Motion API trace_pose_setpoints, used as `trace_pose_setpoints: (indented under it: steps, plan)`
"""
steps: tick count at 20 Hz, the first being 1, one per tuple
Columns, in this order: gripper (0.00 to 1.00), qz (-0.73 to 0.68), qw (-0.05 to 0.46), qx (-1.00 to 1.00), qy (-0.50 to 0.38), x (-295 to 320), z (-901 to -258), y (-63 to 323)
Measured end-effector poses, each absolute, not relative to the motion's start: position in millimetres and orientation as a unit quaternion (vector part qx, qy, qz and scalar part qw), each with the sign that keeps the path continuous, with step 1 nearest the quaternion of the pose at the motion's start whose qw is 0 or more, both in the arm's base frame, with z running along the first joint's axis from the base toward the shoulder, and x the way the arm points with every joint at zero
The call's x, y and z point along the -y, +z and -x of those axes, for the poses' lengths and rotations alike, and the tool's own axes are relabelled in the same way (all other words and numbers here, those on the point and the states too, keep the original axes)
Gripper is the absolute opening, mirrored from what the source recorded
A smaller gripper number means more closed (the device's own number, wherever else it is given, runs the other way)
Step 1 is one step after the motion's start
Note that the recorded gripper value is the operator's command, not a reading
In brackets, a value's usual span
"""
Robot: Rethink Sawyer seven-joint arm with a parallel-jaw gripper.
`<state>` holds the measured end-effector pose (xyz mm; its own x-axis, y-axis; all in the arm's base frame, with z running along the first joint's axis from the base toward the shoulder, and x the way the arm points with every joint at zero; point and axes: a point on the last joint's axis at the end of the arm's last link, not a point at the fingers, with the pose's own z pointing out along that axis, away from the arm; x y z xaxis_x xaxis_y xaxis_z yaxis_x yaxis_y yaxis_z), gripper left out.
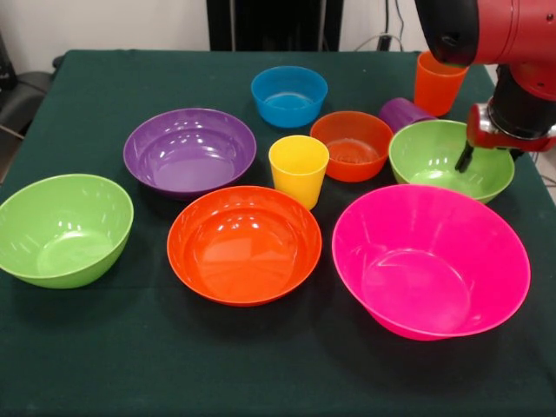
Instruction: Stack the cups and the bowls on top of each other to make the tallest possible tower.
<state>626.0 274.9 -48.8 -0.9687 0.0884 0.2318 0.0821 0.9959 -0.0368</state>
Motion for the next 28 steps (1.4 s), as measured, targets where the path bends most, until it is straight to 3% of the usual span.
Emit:
trace_pose_setpoints:
  steps: [9, 10, 28]
  plan:
    - [1.0, 0.042, 0.112, 0.993, 0.013, -276, -632, -49]
    - [0.0, 0.042, 0.108, 0.993, 0.012, -277, -635, -48]
    - [0.0, 0.048, 0.078, 0.996, 0.023, -264, -660, -24]
